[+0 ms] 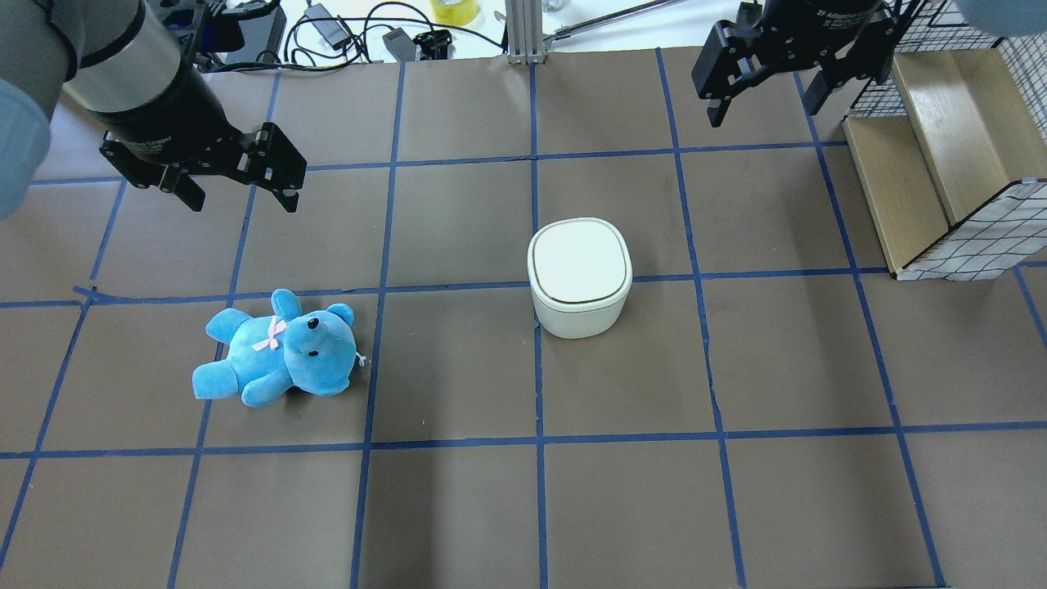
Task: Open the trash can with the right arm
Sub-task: 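Move the right gripper over the white trash can lid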
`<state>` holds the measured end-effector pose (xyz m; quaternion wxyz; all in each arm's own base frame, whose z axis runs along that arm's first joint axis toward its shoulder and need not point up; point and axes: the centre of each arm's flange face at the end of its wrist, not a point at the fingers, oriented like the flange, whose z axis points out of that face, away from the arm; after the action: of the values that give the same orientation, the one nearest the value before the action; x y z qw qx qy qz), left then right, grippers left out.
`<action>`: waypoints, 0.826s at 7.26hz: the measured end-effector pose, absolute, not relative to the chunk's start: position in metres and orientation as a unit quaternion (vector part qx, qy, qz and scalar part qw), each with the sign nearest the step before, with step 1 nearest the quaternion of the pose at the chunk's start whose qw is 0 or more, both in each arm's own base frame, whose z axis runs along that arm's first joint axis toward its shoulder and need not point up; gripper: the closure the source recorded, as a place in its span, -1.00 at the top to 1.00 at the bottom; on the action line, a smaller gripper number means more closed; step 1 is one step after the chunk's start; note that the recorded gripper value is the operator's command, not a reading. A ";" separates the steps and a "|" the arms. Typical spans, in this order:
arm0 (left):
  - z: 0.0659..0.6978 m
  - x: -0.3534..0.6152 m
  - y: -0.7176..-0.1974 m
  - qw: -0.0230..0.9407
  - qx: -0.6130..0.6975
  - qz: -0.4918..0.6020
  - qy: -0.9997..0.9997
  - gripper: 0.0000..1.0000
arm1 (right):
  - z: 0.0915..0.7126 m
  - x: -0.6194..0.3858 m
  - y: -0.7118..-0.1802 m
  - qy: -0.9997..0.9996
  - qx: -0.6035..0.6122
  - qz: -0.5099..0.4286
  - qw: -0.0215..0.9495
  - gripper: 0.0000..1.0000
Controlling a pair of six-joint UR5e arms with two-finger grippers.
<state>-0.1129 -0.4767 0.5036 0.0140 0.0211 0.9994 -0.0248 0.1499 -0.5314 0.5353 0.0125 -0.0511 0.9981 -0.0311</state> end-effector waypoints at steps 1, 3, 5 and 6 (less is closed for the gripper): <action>0.504 -0.113 -0.477 0.014 0.021 -0.025 0.999 1.00 | 0.536 0.161 -0.531 0.998 -0.035 -0.038 0.024 -0.01; 0.504 -0.113 -0.477 0.014 0.021 -0.025 0.999 1.00 | 0.529 0.220 -0.516 0.998 0.004 -0.027 0.056 -0.97; 0.504 -0.113 -0.477 0.014 0.021 -0.025 0.999 1.00 | 0.503 0.284 -0.487 0.998 0.005 0.003 0.058 -1.00; 0.504 -0.113 -0.477 0.014 0.021 -0.025 0.999 1.00 | 0.487 0.299 -0.475 0.998 0.004 0.020 0.054 -1.00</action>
<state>-0.1126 -0.4768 0.5037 0.0140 0.0207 0.9994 -0.0251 0.2994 -0.4751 0.4873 0.0541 0.0036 0.9983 0.0198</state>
